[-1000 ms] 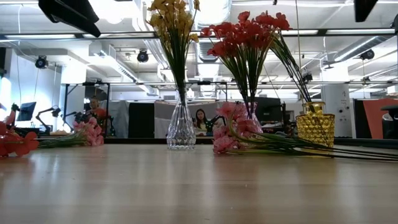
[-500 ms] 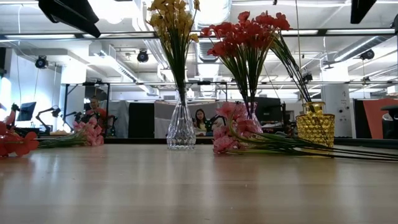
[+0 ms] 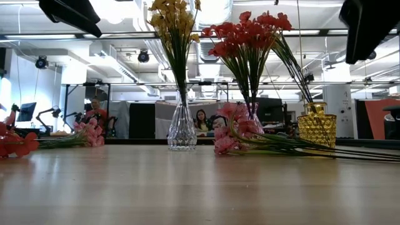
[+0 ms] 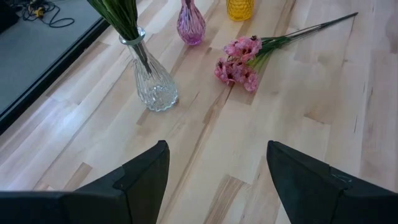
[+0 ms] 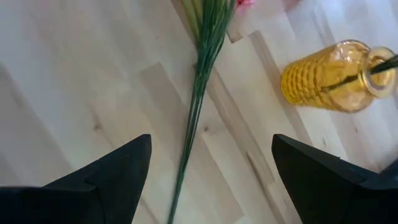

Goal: Sort flowers into vase by color
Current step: Put the right pink flowers into the yellow vase

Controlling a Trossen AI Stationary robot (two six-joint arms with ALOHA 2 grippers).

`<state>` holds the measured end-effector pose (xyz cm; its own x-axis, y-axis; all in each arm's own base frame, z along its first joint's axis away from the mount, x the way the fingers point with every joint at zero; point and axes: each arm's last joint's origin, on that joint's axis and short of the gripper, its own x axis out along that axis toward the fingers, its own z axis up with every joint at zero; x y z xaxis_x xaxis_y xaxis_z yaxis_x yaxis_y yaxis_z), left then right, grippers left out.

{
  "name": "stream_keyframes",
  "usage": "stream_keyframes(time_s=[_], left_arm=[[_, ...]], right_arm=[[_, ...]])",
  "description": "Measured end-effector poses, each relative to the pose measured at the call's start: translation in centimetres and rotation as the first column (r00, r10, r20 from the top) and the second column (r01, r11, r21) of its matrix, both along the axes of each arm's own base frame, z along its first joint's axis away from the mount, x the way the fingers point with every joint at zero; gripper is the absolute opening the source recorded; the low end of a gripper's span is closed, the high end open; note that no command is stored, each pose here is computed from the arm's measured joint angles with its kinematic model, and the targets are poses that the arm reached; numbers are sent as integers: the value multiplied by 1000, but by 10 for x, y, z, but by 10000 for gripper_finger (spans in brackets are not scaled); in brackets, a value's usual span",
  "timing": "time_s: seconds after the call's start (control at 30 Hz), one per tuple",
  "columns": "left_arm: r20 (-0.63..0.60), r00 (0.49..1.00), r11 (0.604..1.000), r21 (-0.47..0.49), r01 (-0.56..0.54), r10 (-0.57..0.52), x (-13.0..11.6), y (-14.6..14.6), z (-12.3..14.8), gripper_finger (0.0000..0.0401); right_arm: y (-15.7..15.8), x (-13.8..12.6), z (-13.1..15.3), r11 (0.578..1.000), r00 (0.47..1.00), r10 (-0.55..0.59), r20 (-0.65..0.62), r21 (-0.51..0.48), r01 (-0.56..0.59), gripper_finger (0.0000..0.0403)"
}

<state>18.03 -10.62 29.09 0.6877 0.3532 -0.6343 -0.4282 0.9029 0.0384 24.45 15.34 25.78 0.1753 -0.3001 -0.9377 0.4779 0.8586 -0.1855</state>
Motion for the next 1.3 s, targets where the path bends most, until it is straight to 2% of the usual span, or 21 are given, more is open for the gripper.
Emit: stream_keyframes(time_s=[0.27, 0.53, 0.93, 1.3], left_arm=[[0, 1000, 1000, 0, 0, 0, 0, 0, 0, 251], [0, 1000, 1000, 0, 0, 0, 0, 0, 0, 251], [7, 1000, 1000, 16, -5, 5, 0, 0, 0, 251], [14, 1000, 1000, 25, -12, 11, 0, 1, 0, 251]], right_arm=[[-14, 8, -36, 1000, 999, 15, 31, -8, -14, 324], [-21, 8, -64, 996, 994, 49, 100, -79, -41, 324], [-40, 6, -113, 997, 973, 40, 228, -79, -22, 321], [-55, 5, -127, 995, 967, 22, 253, -99, 3, 251]])
